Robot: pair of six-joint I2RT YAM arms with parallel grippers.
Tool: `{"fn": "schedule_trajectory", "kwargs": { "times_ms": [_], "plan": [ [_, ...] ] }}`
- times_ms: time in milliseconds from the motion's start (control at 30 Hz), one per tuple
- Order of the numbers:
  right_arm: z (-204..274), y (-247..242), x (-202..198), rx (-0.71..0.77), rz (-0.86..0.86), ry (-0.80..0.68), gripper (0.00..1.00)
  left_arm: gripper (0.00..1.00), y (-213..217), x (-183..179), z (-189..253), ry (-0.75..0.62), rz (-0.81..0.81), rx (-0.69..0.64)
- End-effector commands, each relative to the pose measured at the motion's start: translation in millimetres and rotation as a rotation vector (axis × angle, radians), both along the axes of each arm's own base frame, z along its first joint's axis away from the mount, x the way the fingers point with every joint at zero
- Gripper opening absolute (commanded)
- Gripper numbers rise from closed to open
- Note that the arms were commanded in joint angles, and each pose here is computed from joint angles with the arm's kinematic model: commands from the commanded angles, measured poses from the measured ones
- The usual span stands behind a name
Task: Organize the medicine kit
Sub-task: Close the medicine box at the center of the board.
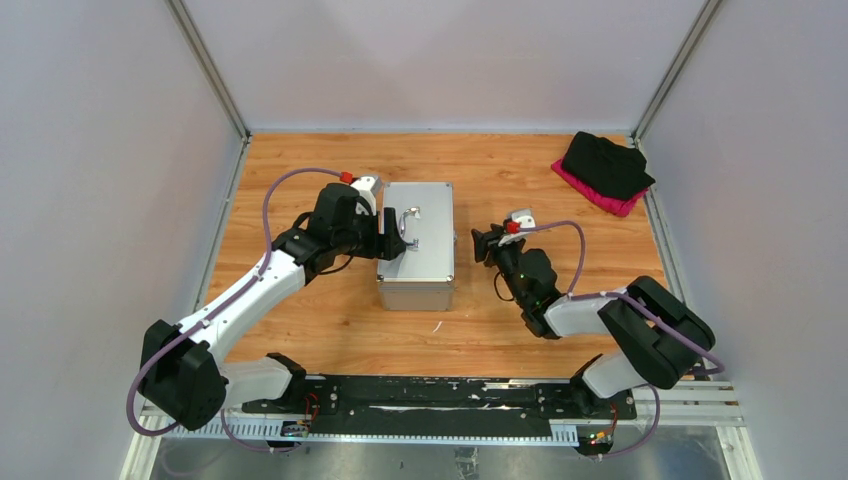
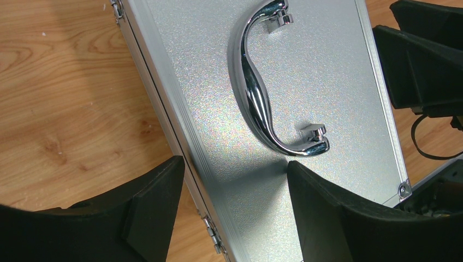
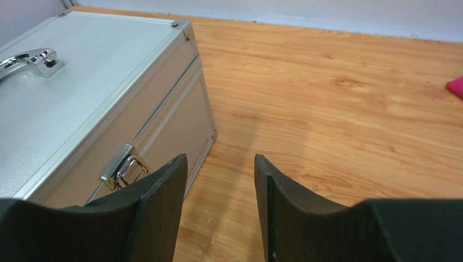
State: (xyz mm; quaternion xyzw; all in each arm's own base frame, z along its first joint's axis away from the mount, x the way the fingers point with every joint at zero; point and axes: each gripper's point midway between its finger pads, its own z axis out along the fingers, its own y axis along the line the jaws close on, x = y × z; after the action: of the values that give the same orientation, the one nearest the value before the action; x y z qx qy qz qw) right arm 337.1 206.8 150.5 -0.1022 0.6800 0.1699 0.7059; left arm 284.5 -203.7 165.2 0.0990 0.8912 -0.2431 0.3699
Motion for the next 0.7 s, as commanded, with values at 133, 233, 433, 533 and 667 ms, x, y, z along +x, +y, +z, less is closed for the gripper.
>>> {"fn": "schedule_trajectory", "kwargs": {
  "times_ms": [133, 233, 433, 533, 667],
  "plan": [
    [-18.7, 18.0, 2.1, 0.000, 0.058, 0.127, 0.52, 0.74, 5.4, -10.9, -20.1, 0.065, -0.020, 0.054],
    [-21.4, 26.4, 0.5, 0.015, 0.095, 0.143, 0.51, 0.74, 5.8, -10.8, -19.6, 0.062, -0.019, 0.055],
    [-22.6, 37.5, -3.6, 0.034, 0.156, 0.155, 0.49, 0.74, 5.1, -10.3, -20.5, 0.064, -0.020, 0.054],
    [-25.8, 42.6, -6.1, 0.043, 0.182, 0.172, 0.49, 0.74, 4.9, -10.2, -21.2, 0.066, -0.019, 0.053],
    [-28.4, 49.1, -8.6, 0.055, 0.213, 0.187, 0.48, 0.74, 5.1, -10.3, -21.7, 0.067, -0.018, 0.054]
  ]
}}
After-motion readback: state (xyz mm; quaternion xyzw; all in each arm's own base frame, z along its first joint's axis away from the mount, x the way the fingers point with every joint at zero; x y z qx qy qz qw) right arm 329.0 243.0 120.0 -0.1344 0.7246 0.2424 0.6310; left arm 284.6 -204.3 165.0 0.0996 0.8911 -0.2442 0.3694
